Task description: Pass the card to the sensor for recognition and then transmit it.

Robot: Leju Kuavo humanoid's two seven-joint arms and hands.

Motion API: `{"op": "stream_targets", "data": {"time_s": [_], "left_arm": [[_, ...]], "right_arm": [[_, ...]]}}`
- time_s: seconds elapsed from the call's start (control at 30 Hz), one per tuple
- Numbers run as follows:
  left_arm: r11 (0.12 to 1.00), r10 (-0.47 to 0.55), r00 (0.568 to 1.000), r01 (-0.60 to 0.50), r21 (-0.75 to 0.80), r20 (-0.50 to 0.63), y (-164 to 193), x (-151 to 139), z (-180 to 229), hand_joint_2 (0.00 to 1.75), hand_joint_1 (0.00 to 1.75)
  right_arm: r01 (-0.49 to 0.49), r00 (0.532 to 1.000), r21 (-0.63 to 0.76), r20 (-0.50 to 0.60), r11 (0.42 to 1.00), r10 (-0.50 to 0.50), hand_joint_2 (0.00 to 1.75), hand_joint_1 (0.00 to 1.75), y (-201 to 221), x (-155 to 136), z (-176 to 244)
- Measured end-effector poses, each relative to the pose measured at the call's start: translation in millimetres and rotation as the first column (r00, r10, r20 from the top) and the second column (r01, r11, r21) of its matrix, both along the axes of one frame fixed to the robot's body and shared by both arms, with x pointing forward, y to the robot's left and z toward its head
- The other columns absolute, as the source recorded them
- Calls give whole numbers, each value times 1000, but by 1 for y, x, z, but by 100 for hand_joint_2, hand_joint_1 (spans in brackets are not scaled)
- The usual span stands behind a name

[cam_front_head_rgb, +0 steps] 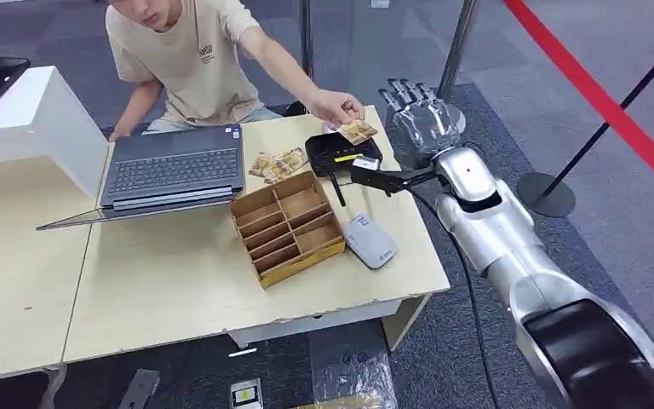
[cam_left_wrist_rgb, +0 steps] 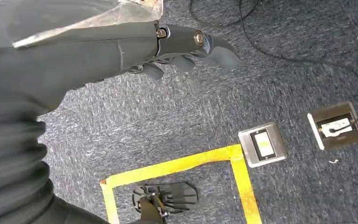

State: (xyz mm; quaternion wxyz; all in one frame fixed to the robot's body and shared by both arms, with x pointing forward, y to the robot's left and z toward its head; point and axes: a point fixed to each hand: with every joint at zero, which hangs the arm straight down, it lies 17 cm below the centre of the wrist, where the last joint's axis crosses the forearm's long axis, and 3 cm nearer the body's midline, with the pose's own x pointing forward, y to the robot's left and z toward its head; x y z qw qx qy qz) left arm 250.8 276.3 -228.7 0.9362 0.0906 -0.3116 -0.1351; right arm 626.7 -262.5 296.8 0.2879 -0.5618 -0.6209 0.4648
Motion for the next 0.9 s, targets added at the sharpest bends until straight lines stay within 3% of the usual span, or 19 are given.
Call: {"op": "stream_targets", "data": {"time_s": [0.53,0.57,0.6,0.63,0.67,0.9], "left_arm": [[1000,-18,1000,18,6,5,-1,3,1,175,0],[1000,-18,1000,18,6,6,-2,4,2,175,0],[1000,-18,1000,18,6,6,-2,4,2,175,0],[1000,-18,1000,18,5,7,-3,5,2,175,0],[1000,-18,1000,18,4,7,-3,5,2,175,0],[1000,-16,1000,16,1,7,-5,5,2,175,0]], "right_arm": [[-26,1000,64,17,998,25,175,0,6,-5,-8],[-34,999,69,17,997,33,175,16,10,-5,-7],[-39,999,72,17,997,38,175,49,12,-6,-7],[-43,999,77,18,996,42,175,106,14,-6,-6],[-48,999,81,18,996,47,175,133,16,-6,-6],[-71,997,100,28,992,68,175,134,27,-8,-5]]}}
